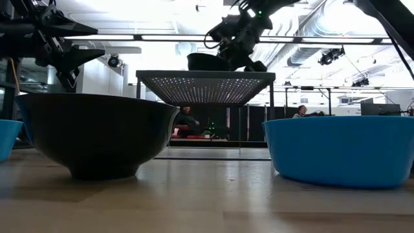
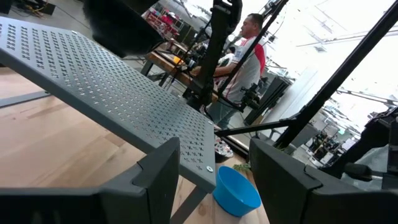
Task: Pick & Place Mini bowls
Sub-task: Put the white patterned bowl on the shelf
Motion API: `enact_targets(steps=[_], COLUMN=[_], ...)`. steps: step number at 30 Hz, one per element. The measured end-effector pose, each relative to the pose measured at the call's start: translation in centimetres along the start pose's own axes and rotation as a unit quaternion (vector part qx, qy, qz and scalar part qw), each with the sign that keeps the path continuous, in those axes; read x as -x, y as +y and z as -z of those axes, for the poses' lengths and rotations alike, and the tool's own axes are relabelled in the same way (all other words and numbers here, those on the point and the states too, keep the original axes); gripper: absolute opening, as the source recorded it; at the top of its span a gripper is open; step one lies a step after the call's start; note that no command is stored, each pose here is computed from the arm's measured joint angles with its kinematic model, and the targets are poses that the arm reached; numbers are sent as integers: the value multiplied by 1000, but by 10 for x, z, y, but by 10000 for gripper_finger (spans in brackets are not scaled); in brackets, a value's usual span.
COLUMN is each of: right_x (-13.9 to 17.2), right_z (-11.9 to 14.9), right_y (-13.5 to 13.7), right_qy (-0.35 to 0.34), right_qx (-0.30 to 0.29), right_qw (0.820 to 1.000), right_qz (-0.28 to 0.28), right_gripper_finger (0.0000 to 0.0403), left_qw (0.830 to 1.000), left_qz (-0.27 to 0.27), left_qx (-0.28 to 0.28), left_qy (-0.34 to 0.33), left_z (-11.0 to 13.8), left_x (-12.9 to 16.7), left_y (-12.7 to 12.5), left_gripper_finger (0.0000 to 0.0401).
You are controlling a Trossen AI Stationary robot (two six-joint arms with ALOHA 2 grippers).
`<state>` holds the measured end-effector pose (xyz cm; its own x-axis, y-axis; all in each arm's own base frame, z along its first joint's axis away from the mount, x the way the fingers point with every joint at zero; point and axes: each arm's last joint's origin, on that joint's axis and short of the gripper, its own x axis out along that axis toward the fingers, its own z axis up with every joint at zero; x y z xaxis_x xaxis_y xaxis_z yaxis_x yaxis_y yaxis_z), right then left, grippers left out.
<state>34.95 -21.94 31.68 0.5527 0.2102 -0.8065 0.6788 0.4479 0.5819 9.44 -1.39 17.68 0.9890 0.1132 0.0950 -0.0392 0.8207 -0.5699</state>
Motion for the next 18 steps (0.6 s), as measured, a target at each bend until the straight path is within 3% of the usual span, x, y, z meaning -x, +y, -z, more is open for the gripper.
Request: enact_targets(steps=[3, 10, 18], right_x=[-3, -3, -3], right_z=[-3, -1, 0], right_y=[0, -5, -6], right_qy=[-7, -16, -12], right_qx=[-4, -18, -20], right_qw=[1000, 998, 998], right_qz=[-1, 55, 58], right_gripper_finger=[0, 0, 0], left_qw=[1000, 1000, 1000], left_qz=[0, 0, 0], left_qx=[0, 0, 0], left_qy=[0, 0, 0], left_z=[0, 0, 0], left_x=[0, 0, 0], left_y=[0, 0, 0], left_gripper_finger=[190, 190, 190])
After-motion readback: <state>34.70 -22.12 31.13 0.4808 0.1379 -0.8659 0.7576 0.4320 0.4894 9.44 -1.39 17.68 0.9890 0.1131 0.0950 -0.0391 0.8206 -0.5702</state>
